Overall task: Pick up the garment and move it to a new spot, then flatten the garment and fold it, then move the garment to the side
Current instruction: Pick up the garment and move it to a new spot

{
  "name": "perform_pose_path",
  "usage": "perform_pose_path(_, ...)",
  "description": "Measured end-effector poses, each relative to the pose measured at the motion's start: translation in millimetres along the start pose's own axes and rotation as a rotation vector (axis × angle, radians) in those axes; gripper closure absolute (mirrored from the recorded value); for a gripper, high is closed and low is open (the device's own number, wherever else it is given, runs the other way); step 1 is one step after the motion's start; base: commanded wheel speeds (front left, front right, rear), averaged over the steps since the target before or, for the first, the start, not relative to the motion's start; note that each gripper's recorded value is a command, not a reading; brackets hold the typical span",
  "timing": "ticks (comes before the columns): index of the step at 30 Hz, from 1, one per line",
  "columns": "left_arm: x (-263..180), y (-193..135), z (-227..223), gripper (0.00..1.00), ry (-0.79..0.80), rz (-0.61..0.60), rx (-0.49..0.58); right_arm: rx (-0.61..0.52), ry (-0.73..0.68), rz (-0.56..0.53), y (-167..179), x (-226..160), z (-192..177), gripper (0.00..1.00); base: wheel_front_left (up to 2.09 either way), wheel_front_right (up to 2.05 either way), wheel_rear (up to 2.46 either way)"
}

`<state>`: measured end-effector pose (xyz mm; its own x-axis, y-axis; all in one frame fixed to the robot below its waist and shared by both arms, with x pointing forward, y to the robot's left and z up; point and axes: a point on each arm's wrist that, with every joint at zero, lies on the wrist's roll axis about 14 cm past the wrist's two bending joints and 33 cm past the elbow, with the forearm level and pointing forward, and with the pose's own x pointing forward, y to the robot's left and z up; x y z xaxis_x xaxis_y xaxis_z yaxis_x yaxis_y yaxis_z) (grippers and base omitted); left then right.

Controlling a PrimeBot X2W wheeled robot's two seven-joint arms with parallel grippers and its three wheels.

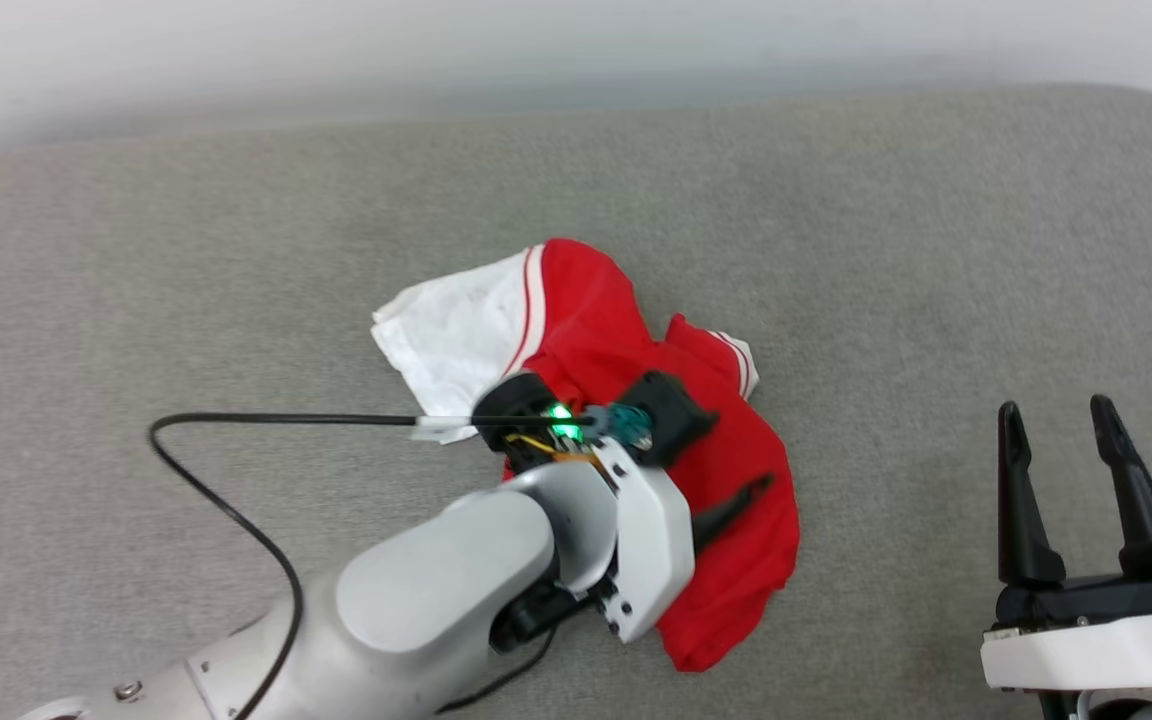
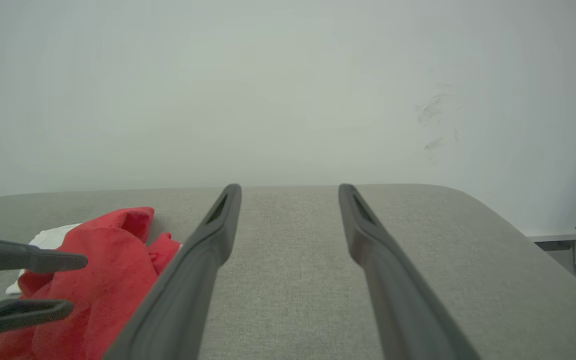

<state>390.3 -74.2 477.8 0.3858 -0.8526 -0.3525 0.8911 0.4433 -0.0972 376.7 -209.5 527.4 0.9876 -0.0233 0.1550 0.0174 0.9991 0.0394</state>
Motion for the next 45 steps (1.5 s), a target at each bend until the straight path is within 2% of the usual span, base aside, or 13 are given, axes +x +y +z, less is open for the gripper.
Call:
perform_pose_path(3,-13.5,19.8,26.0,0.00,-0.120,0.114,0.034,0.003,-0.011,0.017,5.6,-1.3,3.8,0.00,0.00,0.00,0.00)
perform_pose_path(7,-45.6,58.8,54.2,0.00,-0.290,0.331,0.064,0.009,-0.022,0.036,11.8,-2.4,7.8,0.00,0.00,0.00,0.00)
perform_pose_path(10,-74.4,85.9,58.4,0.00,-0.370,0.506,0.129,0.009,-0.030,0.052,17.0,-1.8,10.0,0.00,0.00,0.00,0.00)
perform_pose_path(12,-91.9,100.7,53.0,0.00,-0.392,0.614,0.116,0.011,-0.033,0.058,18.8,-1.6,11.0,0.00,0.00,0.00,0.00)
perform_pose_path(17,-132.9,122.6,48.1,0.00,-0.451,0.831,0.082,0.014,-0.036,0.068,22.3,-1.8,11.9,0.00,0.00,0.00,0.00)
perform_pose_path(23,-180.9,124.8,27.1,0.00,-0.498,1.025,0.041,0.014,-0.042,0.069,22.5,-2.9,14.4,0.00,0.00,0.00,0.00)
perform_pose_path(29,-210.6,115.3,7.4,0.00,-0.517,1.114,0.005,0.013,-0.037,0.062,20.0,-9.2,14.0,0.00,0.00,0.00,0.00)
perform_pose_path(45,-220.4,84.0,-33.0,0.00,-0.479,1.095,-0.063,0.062,-0.010,0.025,10.3,-32.2,9.1,0.00,0.00,0.00,0.00)
